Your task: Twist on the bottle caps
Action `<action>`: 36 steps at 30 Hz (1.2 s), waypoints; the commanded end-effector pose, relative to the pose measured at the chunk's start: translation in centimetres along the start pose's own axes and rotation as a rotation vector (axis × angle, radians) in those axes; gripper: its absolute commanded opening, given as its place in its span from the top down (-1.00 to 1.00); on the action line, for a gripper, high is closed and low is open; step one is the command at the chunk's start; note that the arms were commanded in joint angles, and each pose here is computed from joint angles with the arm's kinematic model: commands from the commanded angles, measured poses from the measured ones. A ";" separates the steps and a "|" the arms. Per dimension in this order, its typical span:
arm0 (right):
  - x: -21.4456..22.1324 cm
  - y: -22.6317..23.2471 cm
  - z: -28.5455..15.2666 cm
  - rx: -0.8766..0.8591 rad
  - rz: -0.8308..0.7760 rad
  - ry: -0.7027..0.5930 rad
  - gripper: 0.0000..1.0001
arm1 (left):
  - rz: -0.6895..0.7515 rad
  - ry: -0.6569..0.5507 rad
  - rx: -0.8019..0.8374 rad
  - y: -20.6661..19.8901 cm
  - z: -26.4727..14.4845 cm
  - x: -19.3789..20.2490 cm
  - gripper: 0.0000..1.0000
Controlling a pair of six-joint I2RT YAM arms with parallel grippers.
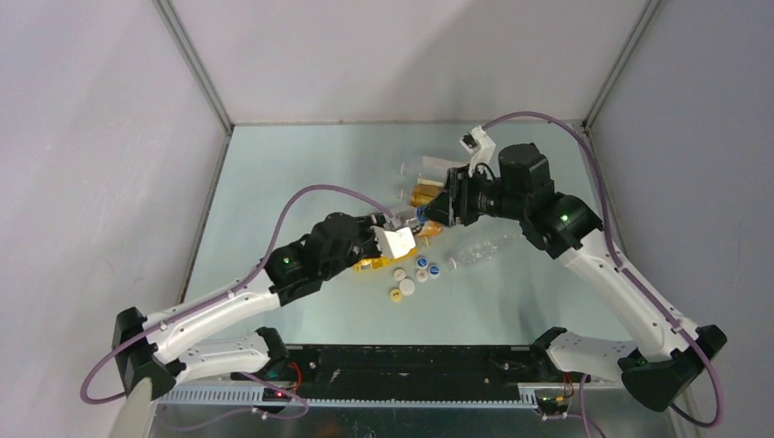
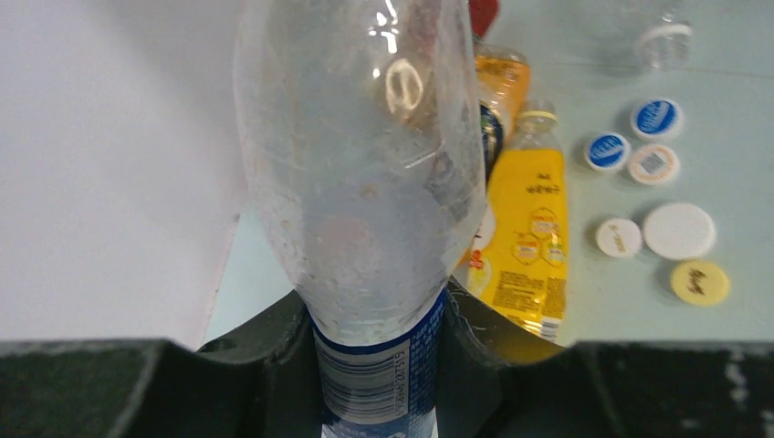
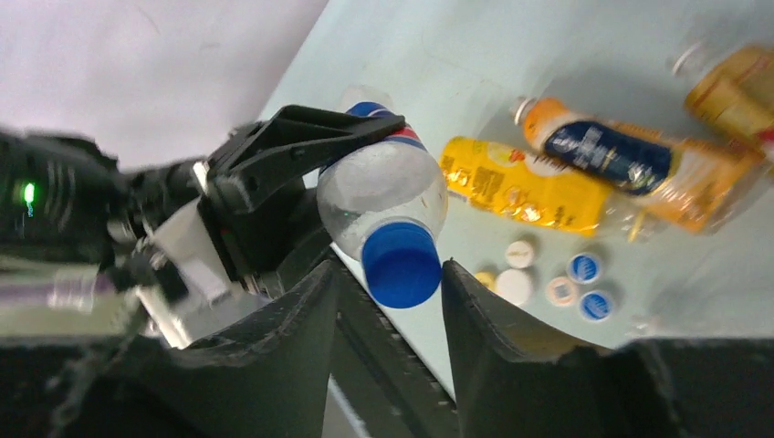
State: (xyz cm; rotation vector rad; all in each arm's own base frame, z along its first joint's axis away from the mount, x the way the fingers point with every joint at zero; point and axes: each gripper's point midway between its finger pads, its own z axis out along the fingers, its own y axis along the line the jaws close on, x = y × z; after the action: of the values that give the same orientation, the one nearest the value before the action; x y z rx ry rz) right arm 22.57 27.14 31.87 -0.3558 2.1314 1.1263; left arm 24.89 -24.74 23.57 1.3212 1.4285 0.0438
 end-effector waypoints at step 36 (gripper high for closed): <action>7.4 1.9 -4.0 -0.489 -1.427 0.103 0.01 | -0.096 -0.115 0.601 -6.4 -3.8 -3.3 0.90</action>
State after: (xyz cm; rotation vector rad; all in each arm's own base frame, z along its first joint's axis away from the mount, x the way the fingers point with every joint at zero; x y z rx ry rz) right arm 14.18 25.64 29.81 -1.7757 1.0476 0.6829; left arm 16.75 -26.24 20.44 1.7536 1.5159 -0.5302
